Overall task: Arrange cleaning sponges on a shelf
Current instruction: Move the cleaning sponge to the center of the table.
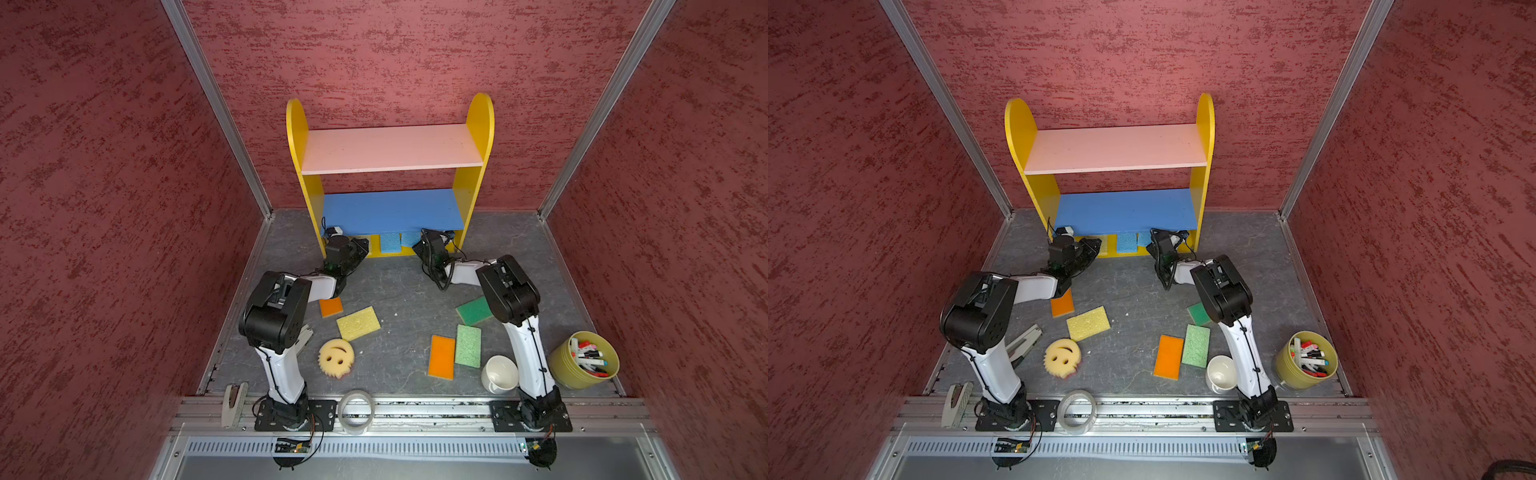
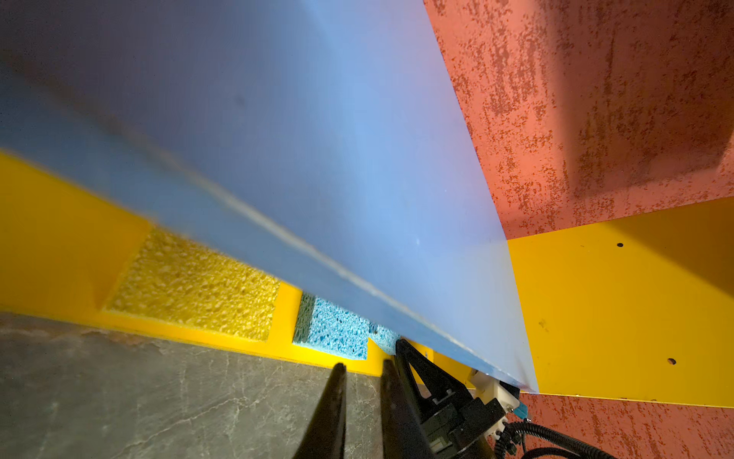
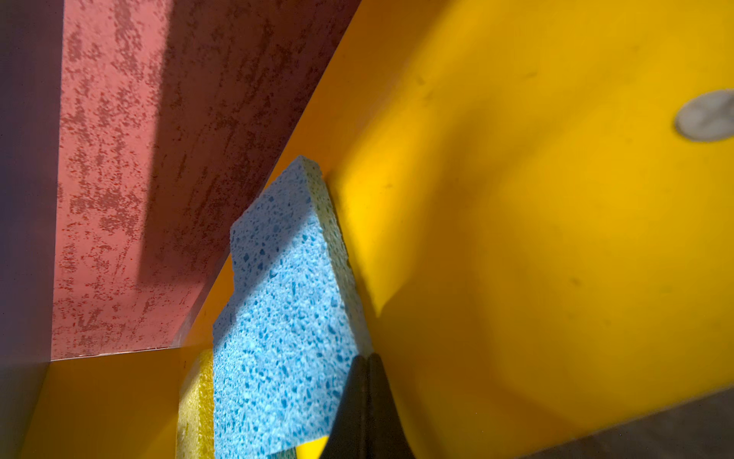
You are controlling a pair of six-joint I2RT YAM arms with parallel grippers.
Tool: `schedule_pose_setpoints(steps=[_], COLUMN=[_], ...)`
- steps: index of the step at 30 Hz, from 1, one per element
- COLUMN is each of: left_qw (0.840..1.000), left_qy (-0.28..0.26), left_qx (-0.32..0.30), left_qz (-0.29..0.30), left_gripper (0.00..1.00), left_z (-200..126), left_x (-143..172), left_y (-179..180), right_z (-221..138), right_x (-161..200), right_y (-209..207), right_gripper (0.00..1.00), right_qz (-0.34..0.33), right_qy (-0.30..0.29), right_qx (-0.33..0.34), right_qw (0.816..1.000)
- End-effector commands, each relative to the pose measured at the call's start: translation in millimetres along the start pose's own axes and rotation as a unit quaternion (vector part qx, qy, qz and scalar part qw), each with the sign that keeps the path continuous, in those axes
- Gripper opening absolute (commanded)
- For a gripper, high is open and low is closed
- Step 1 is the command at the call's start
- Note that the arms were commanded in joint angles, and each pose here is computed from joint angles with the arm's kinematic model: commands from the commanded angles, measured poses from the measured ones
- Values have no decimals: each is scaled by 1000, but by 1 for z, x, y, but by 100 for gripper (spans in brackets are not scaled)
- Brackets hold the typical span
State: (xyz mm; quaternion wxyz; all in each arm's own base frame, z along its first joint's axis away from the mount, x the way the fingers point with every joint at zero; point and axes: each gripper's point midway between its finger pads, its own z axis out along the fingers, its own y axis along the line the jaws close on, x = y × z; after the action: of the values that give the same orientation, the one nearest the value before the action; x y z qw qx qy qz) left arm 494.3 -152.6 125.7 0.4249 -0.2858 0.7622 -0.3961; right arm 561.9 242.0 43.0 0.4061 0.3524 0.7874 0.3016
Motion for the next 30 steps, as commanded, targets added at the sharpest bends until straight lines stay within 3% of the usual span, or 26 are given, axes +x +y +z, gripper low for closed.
schedule_pose_setpoints(steps=[1, 13, 22, 30], left_qw=[1000, 1000, 1000, 1000], left_qy=[0, 3, 3, 8], left_qx=[0, 5, 5, 6], left_qz=[-2, -3, -1, 0], left_gripper=[18, 18, 18, 18], left_z=[1, 1, 1, 5], left_x=[0, 1, 3, 5], left_y=[5, 1, -1, -3], right_z=[-1, -26, -21, -27], right_x=[-2, -23, -28, -32], right_y=[-14, -15, -13, -5], right_gripper=[0, 0, 0, 16], right_qz=[11, 17, 6, -5], right_qy=[-6, -25, -21, -21], right_qx=[18, 12, 11, -1], right_qw=[1000, 999, 1000, 1000])
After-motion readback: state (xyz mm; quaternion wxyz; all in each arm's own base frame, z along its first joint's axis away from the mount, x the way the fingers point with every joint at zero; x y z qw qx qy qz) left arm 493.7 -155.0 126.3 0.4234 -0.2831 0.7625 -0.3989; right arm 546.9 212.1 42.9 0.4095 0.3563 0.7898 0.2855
